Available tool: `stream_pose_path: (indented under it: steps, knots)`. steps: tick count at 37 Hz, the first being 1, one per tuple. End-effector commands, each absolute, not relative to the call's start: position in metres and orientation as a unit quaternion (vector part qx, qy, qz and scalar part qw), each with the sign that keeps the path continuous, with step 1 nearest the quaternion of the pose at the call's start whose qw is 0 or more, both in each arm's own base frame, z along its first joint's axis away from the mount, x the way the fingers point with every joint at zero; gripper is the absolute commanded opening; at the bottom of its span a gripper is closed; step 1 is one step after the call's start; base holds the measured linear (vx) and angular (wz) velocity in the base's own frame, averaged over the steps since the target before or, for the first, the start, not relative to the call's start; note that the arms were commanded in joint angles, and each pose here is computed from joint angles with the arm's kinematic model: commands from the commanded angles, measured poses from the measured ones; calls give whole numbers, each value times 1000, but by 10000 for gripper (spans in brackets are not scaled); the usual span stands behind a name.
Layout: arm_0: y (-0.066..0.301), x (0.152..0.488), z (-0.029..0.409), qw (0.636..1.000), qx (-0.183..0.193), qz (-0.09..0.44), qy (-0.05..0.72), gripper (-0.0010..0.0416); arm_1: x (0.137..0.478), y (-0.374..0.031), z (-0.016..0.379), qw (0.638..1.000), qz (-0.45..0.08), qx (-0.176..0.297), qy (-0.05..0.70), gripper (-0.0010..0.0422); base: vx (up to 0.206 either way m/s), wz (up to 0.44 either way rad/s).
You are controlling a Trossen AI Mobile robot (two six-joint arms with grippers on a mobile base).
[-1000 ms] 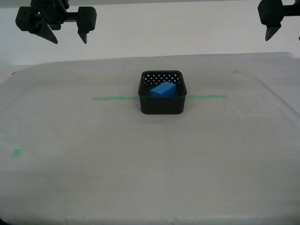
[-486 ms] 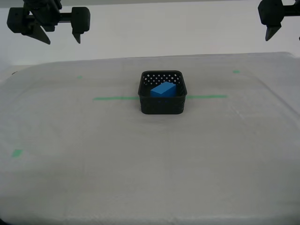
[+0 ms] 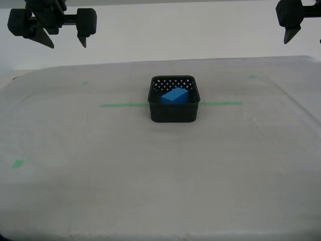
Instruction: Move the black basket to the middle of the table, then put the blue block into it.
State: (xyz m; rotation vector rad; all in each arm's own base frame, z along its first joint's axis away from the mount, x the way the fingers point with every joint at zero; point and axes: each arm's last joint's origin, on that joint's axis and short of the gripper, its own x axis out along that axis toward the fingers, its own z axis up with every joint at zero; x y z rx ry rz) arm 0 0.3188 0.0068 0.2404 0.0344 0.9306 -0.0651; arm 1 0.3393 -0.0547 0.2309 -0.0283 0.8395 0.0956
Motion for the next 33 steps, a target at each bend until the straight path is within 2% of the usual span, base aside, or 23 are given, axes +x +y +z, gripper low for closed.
stream_pose_path:
  steps: [1,33]
  knots:
    - [7,319,241,894,16,-31,447,398,339,-55,231,912,49,-14,406,400,0,0]
    - [7,319,241,894,16,-31,447,399,339,-55,231,912,48,-14,406,400,0,0]
